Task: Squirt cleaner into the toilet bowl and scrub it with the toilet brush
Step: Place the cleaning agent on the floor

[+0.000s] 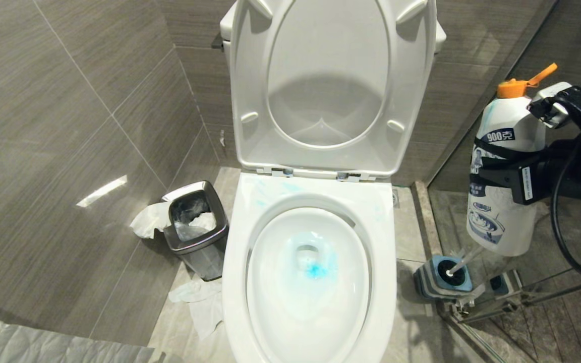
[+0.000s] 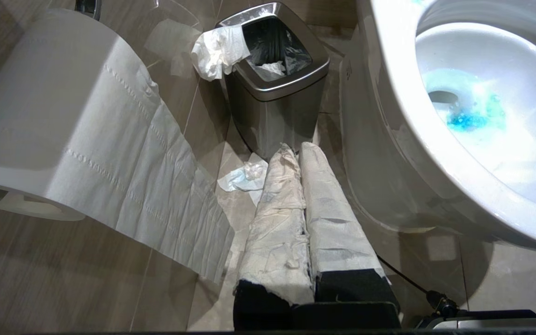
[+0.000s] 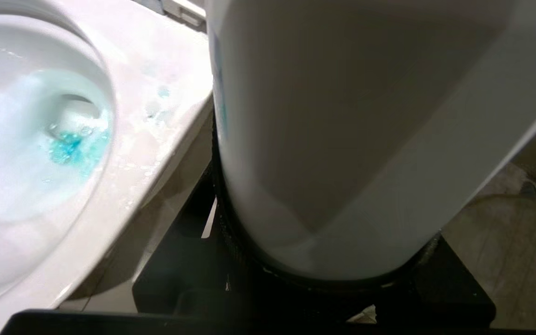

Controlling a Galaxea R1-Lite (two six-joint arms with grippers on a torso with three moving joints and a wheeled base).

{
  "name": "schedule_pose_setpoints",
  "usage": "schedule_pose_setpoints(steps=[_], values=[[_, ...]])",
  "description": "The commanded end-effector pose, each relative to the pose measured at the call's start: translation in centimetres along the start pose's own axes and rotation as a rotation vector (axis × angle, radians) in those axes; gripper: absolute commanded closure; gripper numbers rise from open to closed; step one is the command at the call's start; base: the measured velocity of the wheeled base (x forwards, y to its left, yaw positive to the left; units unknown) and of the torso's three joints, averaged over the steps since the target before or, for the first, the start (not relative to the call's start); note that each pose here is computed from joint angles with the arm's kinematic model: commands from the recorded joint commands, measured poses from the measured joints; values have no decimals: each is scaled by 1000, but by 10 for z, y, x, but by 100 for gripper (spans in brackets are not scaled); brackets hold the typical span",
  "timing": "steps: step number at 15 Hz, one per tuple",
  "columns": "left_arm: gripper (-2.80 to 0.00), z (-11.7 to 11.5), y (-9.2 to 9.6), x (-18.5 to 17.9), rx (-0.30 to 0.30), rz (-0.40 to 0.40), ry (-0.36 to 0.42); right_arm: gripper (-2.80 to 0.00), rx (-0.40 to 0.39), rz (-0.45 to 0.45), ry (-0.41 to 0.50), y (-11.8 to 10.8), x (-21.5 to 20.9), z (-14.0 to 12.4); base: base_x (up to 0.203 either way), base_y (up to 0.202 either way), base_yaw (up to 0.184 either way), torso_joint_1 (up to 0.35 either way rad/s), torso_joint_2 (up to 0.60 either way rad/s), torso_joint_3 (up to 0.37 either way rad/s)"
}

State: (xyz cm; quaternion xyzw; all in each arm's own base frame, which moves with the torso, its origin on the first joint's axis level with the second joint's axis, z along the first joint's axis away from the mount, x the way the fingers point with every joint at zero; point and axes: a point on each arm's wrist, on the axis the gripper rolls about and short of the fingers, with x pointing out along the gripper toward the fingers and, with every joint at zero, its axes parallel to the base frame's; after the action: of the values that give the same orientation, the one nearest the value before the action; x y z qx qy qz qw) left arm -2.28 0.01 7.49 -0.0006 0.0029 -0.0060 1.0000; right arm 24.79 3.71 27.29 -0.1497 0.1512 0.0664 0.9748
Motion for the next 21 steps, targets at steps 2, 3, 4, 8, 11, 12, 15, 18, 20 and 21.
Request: schedule_pose_setpoints(steps=[2,3,4,8,11,12,15,18,20,21], values=[[0,0,0,0,0,1,2,0,5,-37,-11,-4,35,-7,0,0,0,0,0,0],[0,0,0,0,0,0,2,0,8,-54,-48,-4,50,-8,0,0,0,0,0,0],[0,0,0,0,0,0,2,0,11,-76,-79,-4,64,-10,0,0,0,0,0,0],[0,0,0,0,0,0,2,0,42,-133,-122,2,108,-30,0,0,0,0,0,0],[0,0,0,0,0,1,2,0,60,-147,-164,5,134,-38,0,0,0,0,0,0],[0,0,0,0,0,0,2,0,63,-150,-177,5,143,-41,0,0,0,0,0,0],[0,0,0,0,0,0,2,0,111,-167,-203,8,166,-49,0,0,0,0,0,0],[0,0,0,0,0,0,2,0,187,-202,-198,8,186,-60,0,0,0,0,0,0],[0,0,0,0,0,0,2,0,214,-206,-183,9,196,-70,0,0,0,0,0,0],[0,0,0,0,0,0,2,0,220,-211,-192,8,203,-74,0,0,0,0,0,0]])
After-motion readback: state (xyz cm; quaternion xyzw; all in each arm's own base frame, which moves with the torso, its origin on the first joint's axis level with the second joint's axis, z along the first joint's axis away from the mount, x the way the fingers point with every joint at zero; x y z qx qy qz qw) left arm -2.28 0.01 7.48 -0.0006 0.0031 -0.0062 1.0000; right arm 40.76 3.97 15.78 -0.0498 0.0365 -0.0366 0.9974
